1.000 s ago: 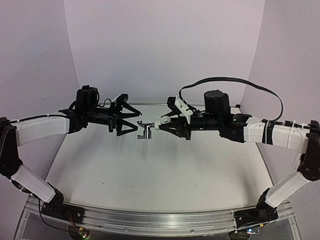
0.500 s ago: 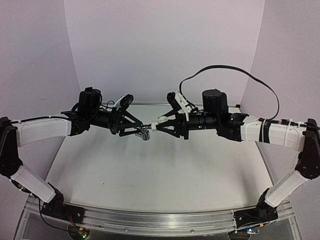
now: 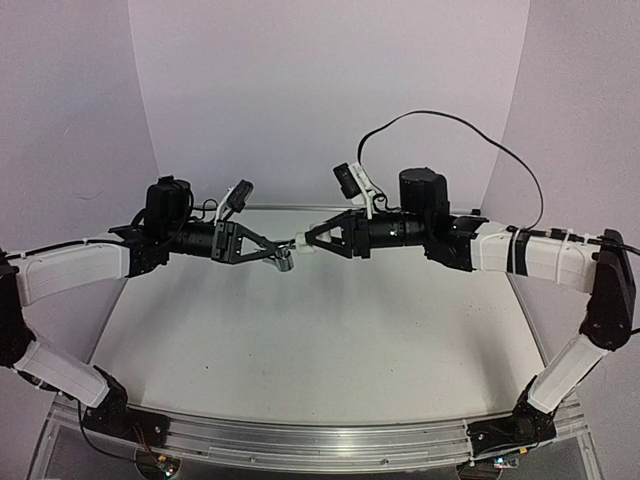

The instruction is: Install the water faucets

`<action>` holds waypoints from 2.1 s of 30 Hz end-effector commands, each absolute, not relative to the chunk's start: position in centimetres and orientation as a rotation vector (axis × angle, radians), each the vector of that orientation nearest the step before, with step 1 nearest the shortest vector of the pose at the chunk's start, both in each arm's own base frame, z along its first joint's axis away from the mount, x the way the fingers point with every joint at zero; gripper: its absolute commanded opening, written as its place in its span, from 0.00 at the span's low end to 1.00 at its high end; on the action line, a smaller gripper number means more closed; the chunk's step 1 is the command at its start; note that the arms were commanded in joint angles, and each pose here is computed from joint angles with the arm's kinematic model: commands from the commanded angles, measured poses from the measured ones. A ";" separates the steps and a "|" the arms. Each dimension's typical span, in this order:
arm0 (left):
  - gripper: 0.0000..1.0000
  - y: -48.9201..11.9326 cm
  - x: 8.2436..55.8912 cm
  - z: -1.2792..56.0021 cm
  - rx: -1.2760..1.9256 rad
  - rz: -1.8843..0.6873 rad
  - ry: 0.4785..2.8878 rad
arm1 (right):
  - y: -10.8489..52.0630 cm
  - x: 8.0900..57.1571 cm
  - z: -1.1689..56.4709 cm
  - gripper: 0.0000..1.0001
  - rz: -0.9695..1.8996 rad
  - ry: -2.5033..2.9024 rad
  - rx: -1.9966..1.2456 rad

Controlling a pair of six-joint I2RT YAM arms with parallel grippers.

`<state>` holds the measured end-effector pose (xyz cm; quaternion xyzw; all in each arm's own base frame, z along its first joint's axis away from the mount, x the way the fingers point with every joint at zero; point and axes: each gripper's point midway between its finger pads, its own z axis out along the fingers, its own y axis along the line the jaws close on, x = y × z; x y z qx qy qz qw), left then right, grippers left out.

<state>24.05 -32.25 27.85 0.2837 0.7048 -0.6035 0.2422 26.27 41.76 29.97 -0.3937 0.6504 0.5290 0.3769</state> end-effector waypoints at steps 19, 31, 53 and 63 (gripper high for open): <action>1.00 -27.0 22.0 34.9 0.782 -0.725 1.376 | 39.5 32.0 31.9 0.00 1.867 1.888 -0.512; 0.94 -27.9 25.9 31.4 0.143 -1.523 2.027 | 37.9 30.2 32.0 0.00 1.117 1.332 -1.183; 0.98 -33.2 26.6 26.8 0.074 -2.177 2.301 | 41.6 27.9 32.5 0.00 0.974 1.219 -1.275; 0.65 -34.3 27.0 29.4 0.365 -2.058 2.098 | 42.4 28.2 31.4 0.00 1.087 1.329 -1.196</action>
